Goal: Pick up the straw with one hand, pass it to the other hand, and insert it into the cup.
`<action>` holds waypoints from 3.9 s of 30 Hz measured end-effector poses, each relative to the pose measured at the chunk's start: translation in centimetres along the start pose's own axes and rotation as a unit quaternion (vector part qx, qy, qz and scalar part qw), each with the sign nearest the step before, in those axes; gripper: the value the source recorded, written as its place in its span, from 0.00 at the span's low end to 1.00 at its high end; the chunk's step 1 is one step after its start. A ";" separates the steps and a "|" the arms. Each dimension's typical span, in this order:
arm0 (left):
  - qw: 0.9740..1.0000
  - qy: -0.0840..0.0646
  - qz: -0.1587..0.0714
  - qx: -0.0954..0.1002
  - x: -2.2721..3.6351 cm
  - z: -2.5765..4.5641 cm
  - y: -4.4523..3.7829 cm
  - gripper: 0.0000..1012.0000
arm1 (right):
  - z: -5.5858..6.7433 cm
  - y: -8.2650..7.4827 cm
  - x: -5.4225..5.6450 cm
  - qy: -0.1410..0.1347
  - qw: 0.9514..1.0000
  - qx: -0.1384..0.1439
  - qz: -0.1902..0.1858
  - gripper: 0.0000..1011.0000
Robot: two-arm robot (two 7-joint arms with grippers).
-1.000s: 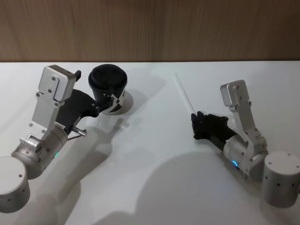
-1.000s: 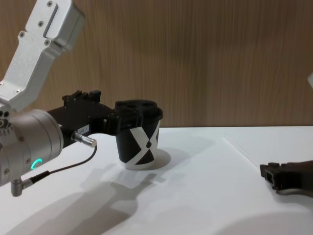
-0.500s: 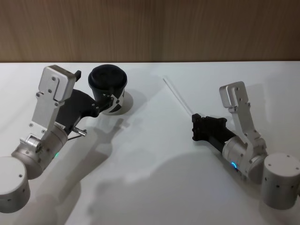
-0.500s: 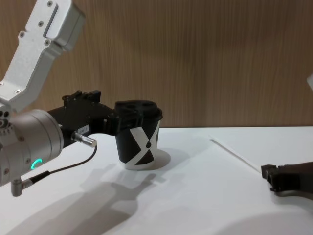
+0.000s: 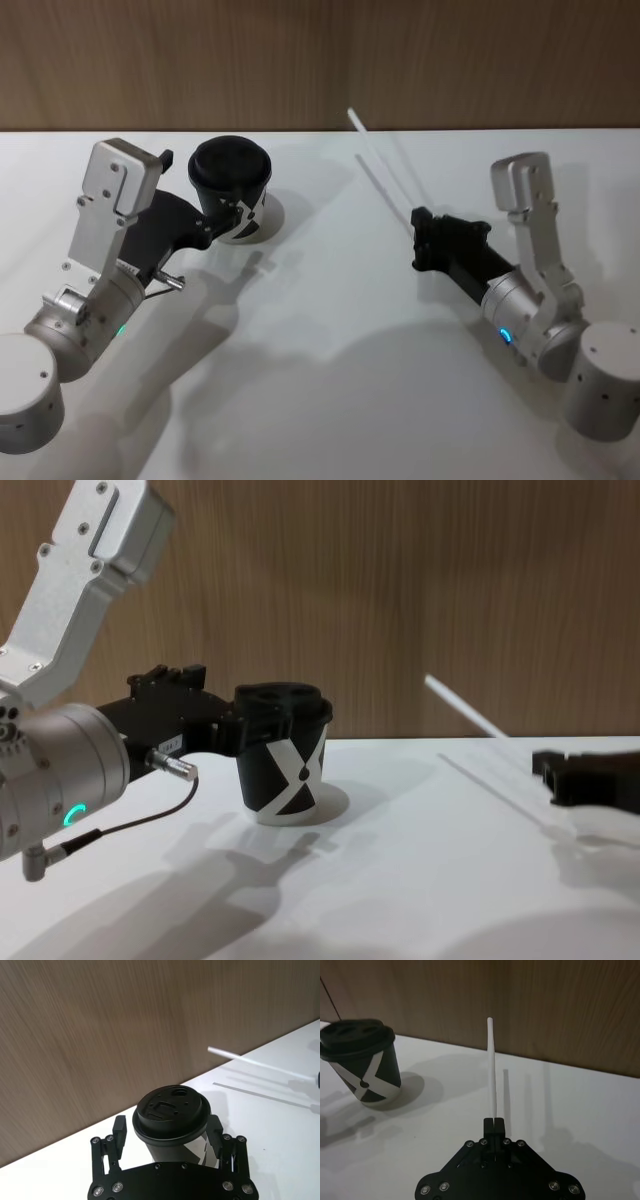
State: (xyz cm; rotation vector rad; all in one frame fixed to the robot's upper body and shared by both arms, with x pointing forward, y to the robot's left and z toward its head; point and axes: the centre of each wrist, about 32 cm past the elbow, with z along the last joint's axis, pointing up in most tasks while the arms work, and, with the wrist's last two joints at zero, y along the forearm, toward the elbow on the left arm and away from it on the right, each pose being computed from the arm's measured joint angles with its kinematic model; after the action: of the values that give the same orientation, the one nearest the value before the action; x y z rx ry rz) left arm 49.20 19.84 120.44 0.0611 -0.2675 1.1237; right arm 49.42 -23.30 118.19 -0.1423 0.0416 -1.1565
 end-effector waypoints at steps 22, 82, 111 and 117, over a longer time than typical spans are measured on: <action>1.000 0.000 0.000 0.000 0.00 0.00 0.00 0.99 | 2.8 0.1 -0.3 0.010 0.981 0.181 0.075 0.01; 0.921 0.305 -0.201 -0.136 3.55 4.58 0.55 0.99 | 2.3 4.0 0.5 -0.007 0.940 0.292 0.176 0.01; 0.864 0.424 -0.244 -0.119 2.84 4.10 -6.18 0.99 | 2.0 4.2 0.7 -0.005 0.943 0.287 0.170 0.01; 0.856 0.434 -0.255 -0.116 2.69 4.13 -7.35 0.99 | 2.0 4.2 0.7 -0.005 0.943 0.287 0.170 0.01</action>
State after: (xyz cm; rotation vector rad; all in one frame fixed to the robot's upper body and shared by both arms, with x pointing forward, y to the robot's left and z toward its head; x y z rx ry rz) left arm 56.13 18.27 125.71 -0.5587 0.4148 0.4930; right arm 53.73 -22.09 119.68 0.3660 -0.2704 -0.7828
